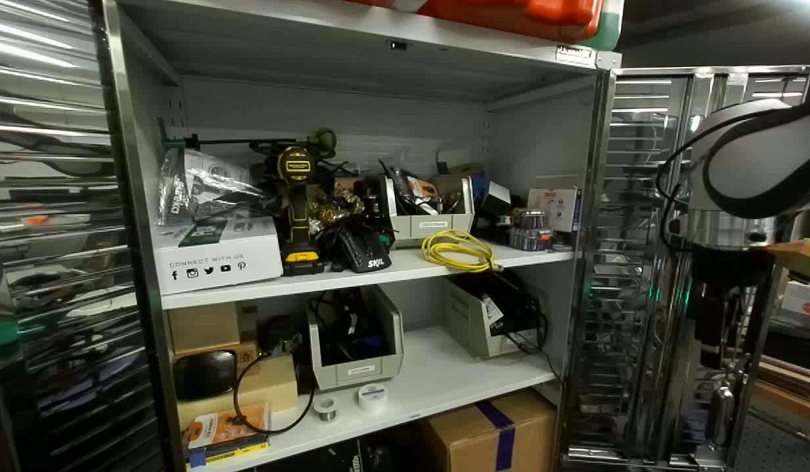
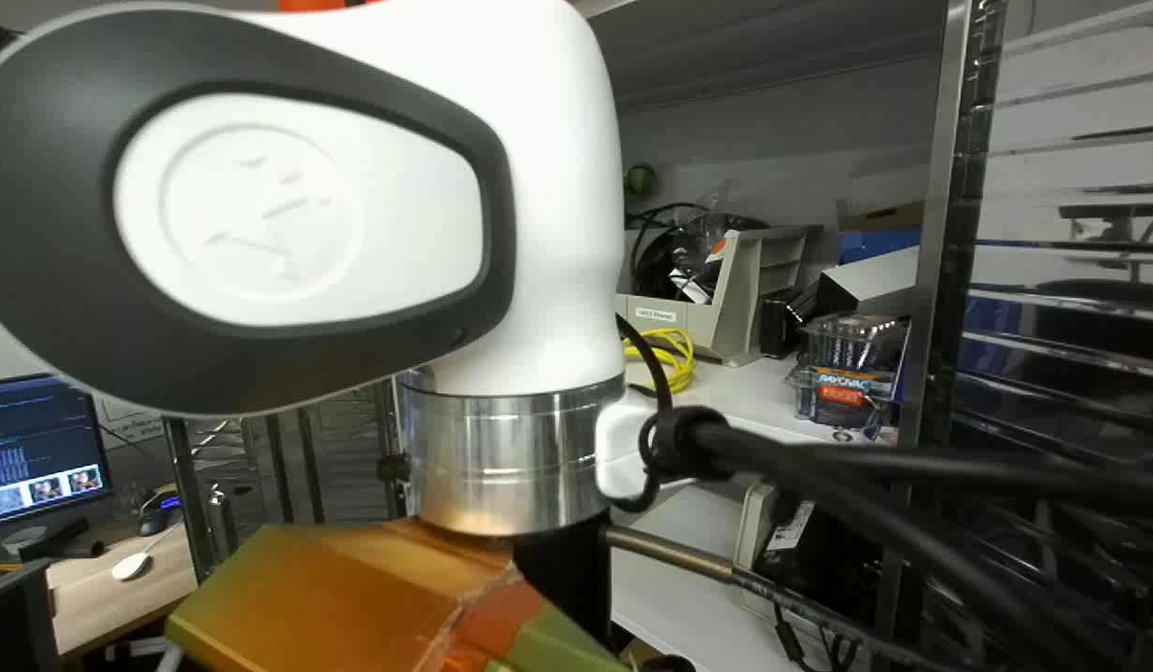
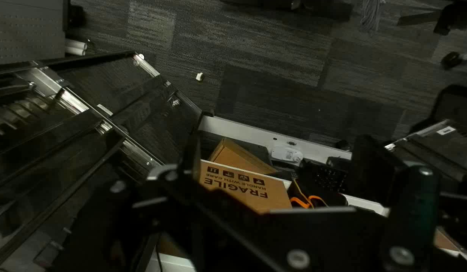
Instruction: Put the yellow cable in the storage box
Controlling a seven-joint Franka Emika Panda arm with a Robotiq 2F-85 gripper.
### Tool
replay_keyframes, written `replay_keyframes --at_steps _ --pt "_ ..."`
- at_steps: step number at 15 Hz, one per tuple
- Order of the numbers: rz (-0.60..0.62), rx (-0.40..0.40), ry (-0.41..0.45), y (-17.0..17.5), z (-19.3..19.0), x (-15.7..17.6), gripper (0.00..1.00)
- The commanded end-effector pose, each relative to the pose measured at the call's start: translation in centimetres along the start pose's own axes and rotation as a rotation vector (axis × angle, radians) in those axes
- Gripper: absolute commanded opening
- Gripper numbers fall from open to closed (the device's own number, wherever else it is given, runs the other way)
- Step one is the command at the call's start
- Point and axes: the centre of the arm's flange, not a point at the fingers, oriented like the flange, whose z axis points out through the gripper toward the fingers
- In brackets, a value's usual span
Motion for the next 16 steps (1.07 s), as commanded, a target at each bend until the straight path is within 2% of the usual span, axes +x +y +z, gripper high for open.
replay_keyframes --at_steps 1,7,9,13,16 --pt "0.000 0.000 0.000 0.0 0.0 0.0 1.00" --pt "0.000 0.000 0.000 0.0 0.0 0.0 1.00" --pt "0.048 -0.010 -0.003 -0.5 0.3 0.6 1.00" --pt "0.117 0.008 0.058 -2.3 -0.9 3.3 1.00" --pt "0.161 0.016 0.118 -3.9 -3.0 6.9 1.00"
